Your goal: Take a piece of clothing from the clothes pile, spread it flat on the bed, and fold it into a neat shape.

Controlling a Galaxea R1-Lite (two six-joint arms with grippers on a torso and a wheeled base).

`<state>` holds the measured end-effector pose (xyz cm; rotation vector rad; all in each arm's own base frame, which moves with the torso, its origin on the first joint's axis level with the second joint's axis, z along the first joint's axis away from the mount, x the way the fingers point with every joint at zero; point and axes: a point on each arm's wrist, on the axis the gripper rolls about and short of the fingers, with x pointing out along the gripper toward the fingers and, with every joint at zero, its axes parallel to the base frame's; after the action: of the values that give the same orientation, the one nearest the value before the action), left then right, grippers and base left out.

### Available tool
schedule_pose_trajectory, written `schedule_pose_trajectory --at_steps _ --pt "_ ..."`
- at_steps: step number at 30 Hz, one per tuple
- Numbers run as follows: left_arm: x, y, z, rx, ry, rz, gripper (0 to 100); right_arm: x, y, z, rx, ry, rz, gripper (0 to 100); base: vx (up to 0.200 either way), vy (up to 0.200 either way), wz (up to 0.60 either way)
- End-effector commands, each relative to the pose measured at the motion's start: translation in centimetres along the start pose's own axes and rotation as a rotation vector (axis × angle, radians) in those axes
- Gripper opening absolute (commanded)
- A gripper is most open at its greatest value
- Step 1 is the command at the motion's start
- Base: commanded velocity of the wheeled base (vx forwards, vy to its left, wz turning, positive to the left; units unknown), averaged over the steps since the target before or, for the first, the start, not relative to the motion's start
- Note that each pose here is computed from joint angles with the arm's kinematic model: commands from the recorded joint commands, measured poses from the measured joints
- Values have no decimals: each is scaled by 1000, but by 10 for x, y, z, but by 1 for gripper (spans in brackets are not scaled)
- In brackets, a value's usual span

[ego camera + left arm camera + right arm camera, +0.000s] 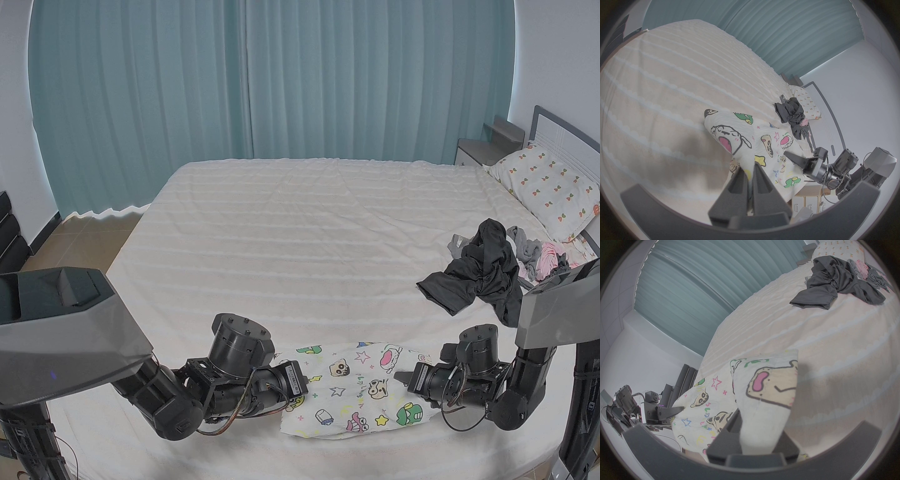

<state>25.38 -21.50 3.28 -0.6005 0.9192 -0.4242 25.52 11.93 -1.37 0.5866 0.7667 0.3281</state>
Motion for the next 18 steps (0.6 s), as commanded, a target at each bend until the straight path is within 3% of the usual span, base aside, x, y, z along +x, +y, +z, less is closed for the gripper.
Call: schedule_pose_trajectory --at_steps 1,8,18 --pt "1 0 0 0 1 1 0 1 -1 -1 0 3 -1 0 -200 0 0" --pt "1 1 1 -1 -3 4 0 1 0 0 1 -1 2 0 -200 0 0" --pt "10 -2 12 -54 -51 0 0 3 0 2 2 -9 4 0 0 -20 0"
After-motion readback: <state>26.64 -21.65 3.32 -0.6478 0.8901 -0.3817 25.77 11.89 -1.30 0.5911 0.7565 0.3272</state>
